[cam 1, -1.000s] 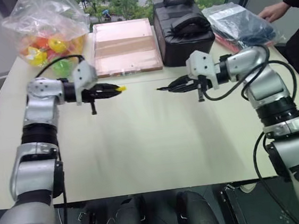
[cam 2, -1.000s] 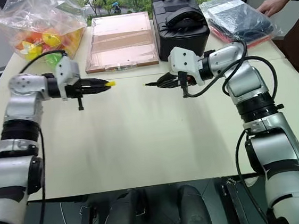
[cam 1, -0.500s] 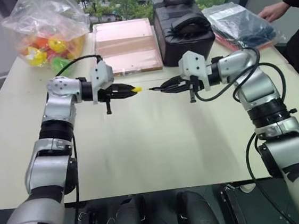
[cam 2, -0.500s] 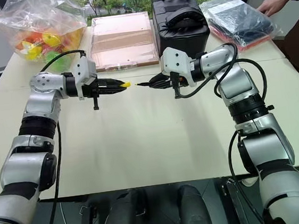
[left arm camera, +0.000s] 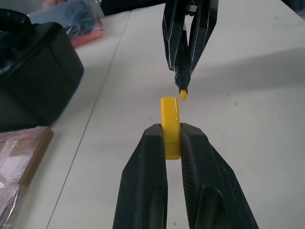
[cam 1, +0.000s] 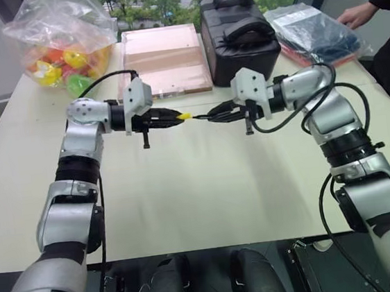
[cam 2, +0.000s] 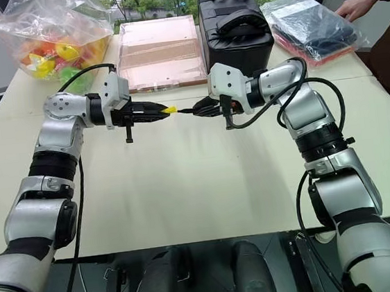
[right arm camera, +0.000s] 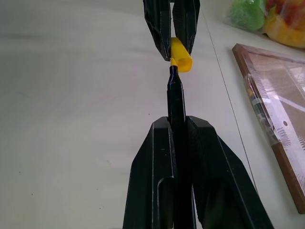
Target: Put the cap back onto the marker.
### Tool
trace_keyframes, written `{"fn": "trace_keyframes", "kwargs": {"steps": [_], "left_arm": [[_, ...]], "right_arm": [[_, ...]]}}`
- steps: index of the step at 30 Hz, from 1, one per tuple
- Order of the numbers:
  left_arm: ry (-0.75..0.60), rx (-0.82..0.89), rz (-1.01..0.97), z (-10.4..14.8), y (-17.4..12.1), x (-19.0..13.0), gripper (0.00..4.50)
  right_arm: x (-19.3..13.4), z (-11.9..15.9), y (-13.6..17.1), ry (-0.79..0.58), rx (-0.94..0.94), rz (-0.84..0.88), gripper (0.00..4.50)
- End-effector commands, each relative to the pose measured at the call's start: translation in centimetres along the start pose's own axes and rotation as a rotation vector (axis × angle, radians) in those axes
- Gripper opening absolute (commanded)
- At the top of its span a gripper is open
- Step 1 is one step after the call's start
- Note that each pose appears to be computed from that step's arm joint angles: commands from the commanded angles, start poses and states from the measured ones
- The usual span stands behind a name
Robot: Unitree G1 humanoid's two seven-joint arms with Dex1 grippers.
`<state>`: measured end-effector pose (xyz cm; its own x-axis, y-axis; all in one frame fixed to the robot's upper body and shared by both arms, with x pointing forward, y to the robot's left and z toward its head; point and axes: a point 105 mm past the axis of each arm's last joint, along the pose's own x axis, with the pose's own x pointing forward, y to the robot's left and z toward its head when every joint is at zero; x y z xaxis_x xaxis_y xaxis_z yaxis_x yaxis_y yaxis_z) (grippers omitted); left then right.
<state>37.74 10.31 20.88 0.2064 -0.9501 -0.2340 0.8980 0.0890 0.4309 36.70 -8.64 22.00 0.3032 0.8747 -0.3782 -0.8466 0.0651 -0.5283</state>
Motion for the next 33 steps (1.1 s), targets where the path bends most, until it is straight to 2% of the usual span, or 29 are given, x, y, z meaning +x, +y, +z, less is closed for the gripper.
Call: {"fn": "trace_keyframes", "kwargs": {"steps": [1, 33], "left_arm": [[-0.018, 0.033, -0.003, 1.12, 0.13, -0.41, 0.03], [0.01, 0.026, 0.001, 0.68, -0.21, -1.01, 0.03]], "right_arm": [[-0.1, 1.17, -0.6, -0.024, -0.039, -0.018, 0.0], [0.12, 0.88, -0.54, -0.023, -0.041, -0.014, 0.0]]}}
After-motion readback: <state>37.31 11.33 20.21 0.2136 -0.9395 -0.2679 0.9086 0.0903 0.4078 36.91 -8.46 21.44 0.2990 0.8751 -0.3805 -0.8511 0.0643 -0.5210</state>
